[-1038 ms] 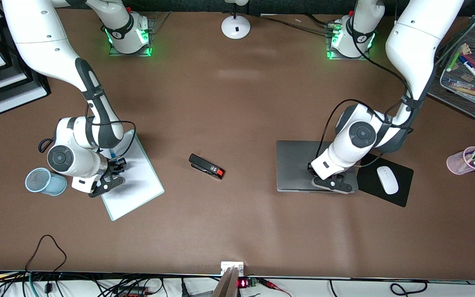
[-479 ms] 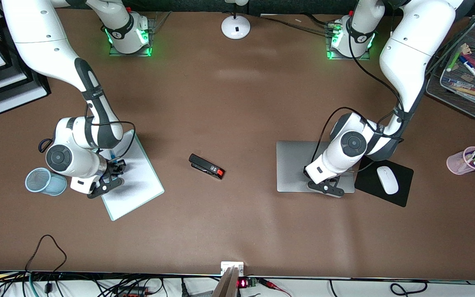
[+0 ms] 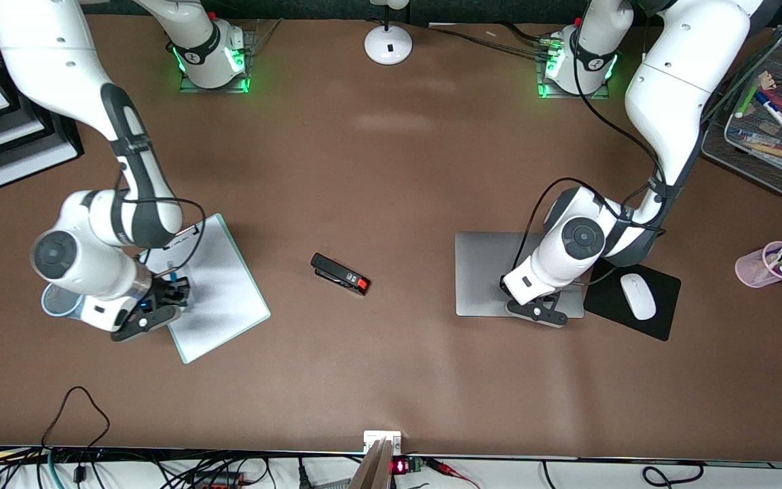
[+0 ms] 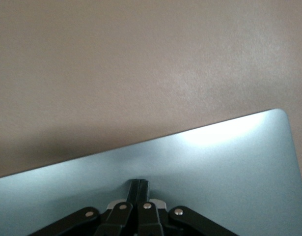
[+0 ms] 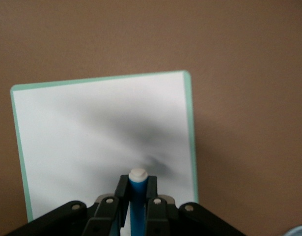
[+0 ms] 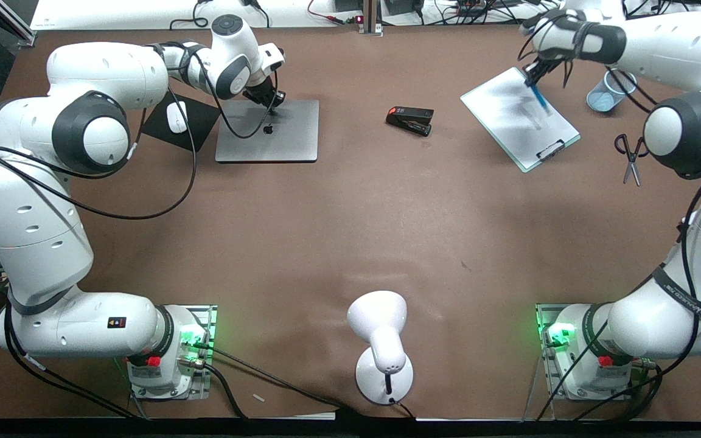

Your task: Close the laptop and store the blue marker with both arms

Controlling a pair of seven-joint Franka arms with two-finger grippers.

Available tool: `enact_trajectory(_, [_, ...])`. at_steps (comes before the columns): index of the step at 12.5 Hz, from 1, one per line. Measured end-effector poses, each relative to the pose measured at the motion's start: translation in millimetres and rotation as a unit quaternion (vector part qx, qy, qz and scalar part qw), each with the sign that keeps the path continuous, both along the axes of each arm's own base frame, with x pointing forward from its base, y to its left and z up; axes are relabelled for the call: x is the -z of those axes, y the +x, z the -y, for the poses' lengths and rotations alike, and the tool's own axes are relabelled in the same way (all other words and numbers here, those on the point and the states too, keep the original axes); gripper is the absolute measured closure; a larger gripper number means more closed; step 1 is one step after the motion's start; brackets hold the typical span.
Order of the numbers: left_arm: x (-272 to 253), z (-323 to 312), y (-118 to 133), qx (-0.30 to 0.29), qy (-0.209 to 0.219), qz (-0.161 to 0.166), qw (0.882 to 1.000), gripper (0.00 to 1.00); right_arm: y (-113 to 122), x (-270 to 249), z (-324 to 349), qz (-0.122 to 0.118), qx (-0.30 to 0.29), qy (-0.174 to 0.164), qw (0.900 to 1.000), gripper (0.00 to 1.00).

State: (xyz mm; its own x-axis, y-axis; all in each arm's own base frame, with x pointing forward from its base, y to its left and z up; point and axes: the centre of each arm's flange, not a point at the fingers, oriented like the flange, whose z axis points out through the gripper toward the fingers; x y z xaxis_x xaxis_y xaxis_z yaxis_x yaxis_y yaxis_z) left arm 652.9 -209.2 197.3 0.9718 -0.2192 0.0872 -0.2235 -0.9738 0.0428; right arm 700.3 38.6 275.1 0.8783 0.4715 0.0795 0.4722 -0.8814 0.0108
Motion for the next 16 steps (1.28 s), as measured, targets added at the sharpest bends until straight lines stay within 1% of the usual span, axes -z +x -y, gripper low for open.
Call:
enact_trajectory(1, [-8, -2, 3, -0.002, 0.008, -0.008, 1.0, 0.99, 1, -15, 11, 0.01, -0.025, -0.001, 1.0, 0.82])
enact_trajectory(3, [-36, -4, 5, -0.002, 0.031, -0.031, 0.999, 0.99, 2, -38, 36, 0.023, -0.088, -0.005, 0.996, 0.82])
enact_trajectory(4, [-57, 0, 2, 0.002, 0.044, -0.044, 0.998, 0.99, 0, -49, 47, 0.025, -0.109, 0.006, 0.994, 0.82])
enact_trajectory(7, [-132, 17, -23, 0.017, 0.073, -0.082, 0.994, 0.99, -13, -75, 79, 0.021, -0.149, 0.09, 0.985, 0.82])
enact_trajectory(8, [-155, 17, -31, 0.015, 0.078, -0.094, 0.992, 0.99, -17, -78, 94, 0.02, -0.166, 0.108, 0.98, 0.82])
enact_trajectory(9, [-174, 14, -38, 0.013, 0.084, -0.102, 0.991, 0.99, -20, -81, 109, 0.02, -0.188, 0.118, 0.975, 0.82])
enact_trajectory(11, [-204, 7, -48, 0.007, 0.094, -0.111, 0.989, 0.98, -22, -98, 136, 0.025, -0.244, 0.127, 0.961, 0.82])
enact_trajectory(12, [-216, 4, -55, 0.007, 0.101, -0.119, 0.988, 0.98, -22, -109, 149, 0.035, -0.273, 0.132, 0.952, 0.82])
enact_trajectory(13, [-227, 3, -62, 0.007, 0.103, -0.129, 0.986, 0.92, -23, -117, 162, 0.053, -0.302, 0.143, 0.941, 0.82])
enact_trajectory(14, [-238, 5, -68, 0.005, 0.099, -0.136, 0.986, 0.82, -25, -122, 177, 0.076, -0.33, 0.154, 0.928, 0.82])
enact_trajectory(16, [-258, 6, -76, 0.001, 0.092, -0.134, 0.987, 0.61, -33, -125, 204, 0.12, -0.375, 0.187, 0.9, 0.82])
